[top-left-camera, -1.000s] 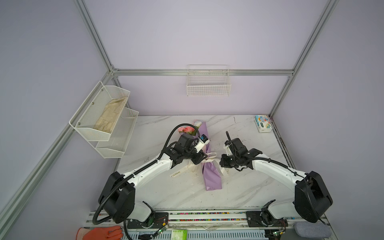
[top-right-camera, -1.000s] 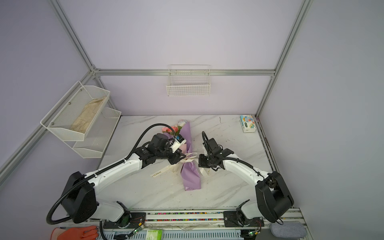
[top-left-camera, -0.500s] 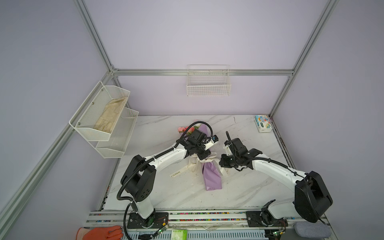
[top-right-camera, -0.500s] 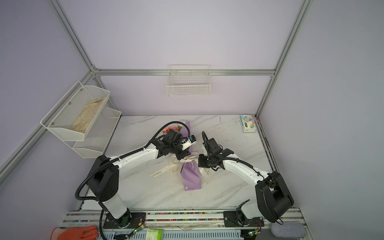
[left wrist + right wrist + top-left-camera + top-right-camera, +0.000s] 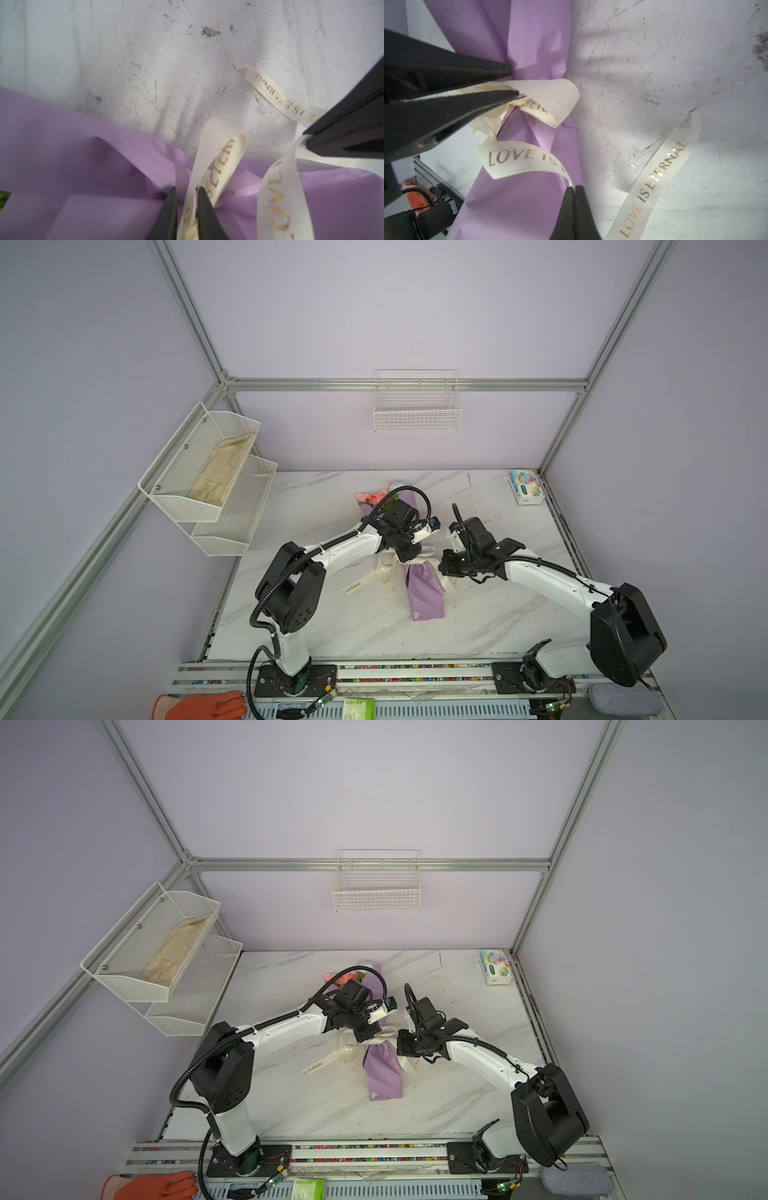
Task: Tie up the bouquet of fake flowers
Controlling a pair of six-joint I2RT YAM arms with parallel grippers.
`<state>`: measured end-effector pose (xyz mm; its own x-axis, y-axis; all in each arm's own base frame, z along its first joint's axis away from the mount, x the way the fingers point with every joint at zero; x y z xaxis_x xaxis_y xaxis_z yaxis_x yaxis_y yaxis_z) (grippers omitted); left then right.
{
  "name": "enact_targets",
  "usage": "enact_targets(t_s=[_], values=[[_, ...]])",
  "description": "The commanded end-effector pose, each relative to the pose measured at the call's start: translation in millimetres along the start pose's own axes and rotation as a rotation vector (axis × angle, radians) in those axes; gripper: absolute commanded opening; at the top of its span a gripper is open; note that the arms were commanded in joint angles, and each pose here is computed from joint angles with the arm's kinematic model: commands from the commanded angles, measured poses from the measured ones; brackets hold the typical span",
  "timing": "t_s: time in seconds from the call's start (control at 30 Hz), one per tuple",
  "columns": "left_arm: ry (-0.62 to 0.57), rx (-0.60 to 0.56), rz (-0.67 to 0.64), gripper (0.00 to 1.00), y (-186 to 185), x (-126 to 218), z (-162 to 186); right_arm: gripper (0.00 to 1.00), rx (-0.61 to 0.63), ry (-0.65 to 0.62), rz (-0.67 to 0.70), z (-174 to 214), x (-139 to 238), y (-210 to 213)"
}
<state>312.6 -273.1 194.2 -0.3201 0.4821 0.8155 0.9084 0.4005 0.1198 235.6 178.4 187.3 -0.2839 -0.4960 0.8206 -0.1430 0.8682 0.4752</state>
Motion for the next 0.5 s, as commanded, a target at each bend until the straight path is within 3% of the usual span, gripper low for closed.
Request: enact_targets(t_s=[0.0,0.07,0.47], values=[[-0.095,-0.029,-0.038,0.06,5.8,26.0,-31.4,0.0,-0.003,0.001,-0.01,3.9,3.2,0.4],[-0.101,-0.025,-0.034,0.0,2.3,30.6,-30.7,0.0,-0.015,0.005,-0.015,4.9,2.2,-0.2],[-0.16,0.052,0.007,0.0,-18.3,55.4,-18.7,0.0,-0.084,-0.015,-0.136,6.5,3.4,5.7]])
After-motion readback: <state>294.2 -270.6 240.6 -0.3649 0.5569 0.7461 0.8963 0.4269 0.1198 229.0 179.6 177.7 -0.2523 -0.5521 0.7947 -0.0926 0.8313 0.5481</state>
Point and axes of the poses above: each gripper's point midway between its finger pads, its own x axis back along the fingers, its own y axis along the line the jaws close on, z = x × y, the point moved 10 cm from there along x, back along the fingers
